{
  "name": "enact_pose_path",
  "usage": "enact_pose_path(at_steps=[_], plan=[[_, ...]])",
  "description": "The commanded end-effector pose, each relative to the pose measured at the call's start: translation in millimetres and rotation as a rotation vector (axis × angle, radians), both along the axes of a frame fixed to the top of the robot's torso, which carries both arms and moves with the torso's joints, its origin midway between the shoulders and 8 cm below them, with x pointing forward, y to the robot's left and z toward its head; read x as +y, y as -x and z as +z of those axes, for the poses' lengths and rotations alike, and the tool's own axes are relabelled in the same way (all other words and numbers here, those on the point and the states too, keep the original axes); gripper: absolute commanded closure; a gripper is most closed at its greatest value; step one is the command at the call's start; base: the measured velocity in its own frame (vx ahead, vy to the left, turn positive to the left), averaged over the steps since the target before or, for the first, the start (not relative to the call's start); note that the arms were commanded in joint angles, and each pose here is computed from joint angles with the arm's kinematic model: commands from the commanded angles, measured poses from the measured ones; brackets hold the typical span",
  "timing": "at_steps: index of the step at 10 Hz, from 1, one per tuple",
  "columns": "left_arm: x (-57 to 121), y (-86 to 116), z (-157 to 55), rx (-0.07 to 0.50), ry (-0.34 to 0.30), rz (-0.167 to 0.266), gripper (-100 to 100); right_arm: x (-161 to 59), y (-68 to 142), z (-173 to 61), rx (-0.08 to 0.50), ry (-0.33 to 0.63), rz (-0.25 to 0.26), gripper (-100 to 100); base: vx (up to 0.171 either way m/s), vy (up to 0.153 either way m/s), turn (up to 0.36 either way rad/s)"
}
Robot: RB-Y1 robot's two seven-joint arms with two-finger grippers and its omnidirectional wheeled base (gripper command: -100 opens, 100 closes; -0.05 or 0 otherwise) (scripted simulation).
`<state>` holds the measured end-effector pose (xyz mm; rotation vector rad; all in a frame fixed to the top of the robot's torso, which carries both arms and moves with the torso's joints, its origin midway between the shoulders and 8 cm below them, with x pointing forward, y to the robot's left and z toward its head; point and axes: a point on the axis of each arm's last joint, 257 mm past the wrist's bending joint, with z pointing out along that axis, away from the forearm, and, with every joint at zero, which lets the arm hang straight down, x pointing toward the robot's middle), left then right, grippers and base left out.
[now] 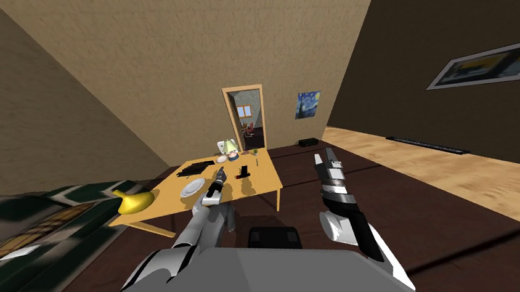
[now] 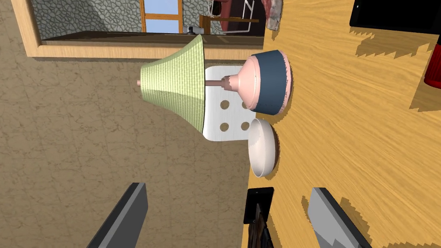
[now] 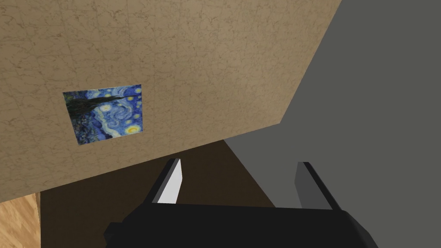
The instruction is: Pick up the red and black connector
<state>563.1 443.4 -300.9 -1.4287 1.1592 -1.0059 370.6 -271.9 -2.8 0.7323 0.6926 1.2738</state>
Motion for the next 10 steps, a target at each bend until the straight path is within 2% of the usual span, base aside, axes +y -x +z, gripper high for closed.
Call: enact_pose_path(at_steps=[1,5,8,9,10], plan=[[6.4,1.4,-16.5,0.043,0.021,0.025,-100,0.0,0.0,0.0,0.000,0.000,0.000,0,0.008,0.031,-0.091],[15.8,-0.5,-42.0,0.118,0.079,0.077,-100,0.0,0.0,0.0,0.000,0.000,0.000,0,0.005,0.015,-0.100],[21.2,6.1,-66.6,0.179,0.113,0.111,-100,0.0,0.0,0.0,0.000,0.000,0.000,0,0.012,0.022,-0.096],[21.4,6.2,-77.3,0.212,0.143,0.132,-100,0.0,0.0,0.0,0.000,0.000,0.000,0,0.016,0.021,-0.149],[22.2,8.3,-80.7,0.219,0.144,0.135,-100,0.0,0.0,0.0,0.000,0.000,0.000,0,0.012,0.021,-0.084]])
